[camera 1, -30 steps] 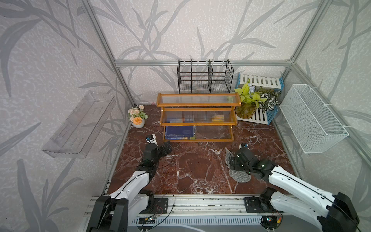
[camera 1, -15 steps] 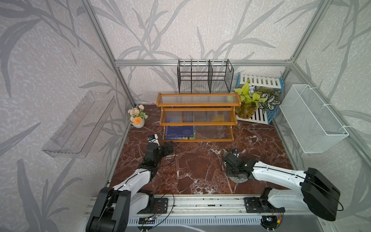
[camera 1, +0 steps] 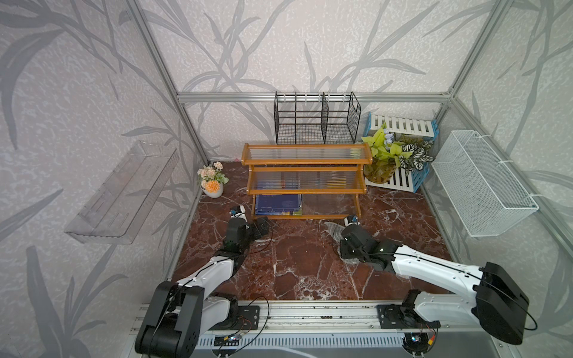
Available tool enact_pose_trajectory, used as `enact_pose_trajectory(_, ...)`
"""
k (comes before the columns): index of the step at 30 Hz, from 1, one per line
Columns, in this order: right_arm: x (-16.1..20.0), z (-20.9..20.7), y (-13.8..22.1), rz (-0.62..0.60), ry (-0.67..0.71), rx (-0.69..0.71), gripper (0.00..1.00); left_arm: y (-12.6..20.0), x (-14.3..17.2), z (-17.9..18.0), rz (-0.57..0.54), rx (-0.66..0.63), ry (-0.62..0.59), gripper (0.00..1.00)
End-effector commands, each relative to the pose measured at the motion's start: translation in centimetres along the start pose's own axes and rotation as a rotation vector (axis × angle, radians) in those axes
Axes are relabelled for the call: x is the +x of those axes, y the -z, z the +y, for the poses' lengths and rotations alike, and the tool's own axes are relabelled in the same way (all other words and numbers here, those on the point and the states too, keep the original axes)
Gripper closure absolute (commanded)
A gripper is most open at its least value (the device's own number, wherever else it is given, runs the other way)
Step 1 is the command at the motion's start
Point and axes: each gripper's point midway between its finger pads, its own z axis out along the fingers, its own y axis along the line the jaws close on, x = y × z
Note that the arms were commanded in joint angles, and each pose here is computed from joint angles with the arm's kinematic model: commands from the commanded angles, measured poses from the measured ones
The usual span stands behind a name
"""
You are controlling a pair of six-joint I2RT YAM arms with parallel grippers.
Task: Wipe the bookshelf clean with a cloth
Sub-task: Pick up the cleaning item at the center of the board, then wipe the dust from the shelf.
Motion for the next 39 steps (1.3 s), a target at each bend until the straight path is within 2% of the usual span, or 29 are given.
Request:
enact_pose_trajectory(1, -5.3, 2.0, 0.9, -0.201, 0.054, -0.026, 1.00, 0.0, -1.0, -0.9, -0.007, 0.020, 0.008, 0.00)
enact_pose_trajectory(7, -9.3, 3.5, -0.2, -0.348, 0.035, -0.036, 1.00, 0.0, -1.2, -0.7, -0.014, 0.006, 0.025, 0.00)
enact_pose_trajectory(15, -12.5, 5.7, -4.2, -0.427, -0.010, -0.116, 1.00, 0.0, -1.4, -0.1, -0.024, -0.015, 0.050, 0.00)
enact_pose_trajectory(27, -14.1, 8.4, -8.5, -0.617, -0.102, -0.267, 0.98, -0.6, -1.2, 0.1, -0.011, -0.016, 0.065, 0.00)
enact_pose_trajectory(37, -13.9, 6.4, -12.7, -0.607, -0.264, -0.171, 0.95, -0.9, -1.4, 0.0, -0.008, -0.009, 0.072, 0.00)
enact_pose_trajectory(39, -14.0, 6.2, -13.5, -0.593, -0.284, -0.144, 0.83, -0.9, -1.3, 0.0, -0.005, -0.008, 0.072, 0.00)
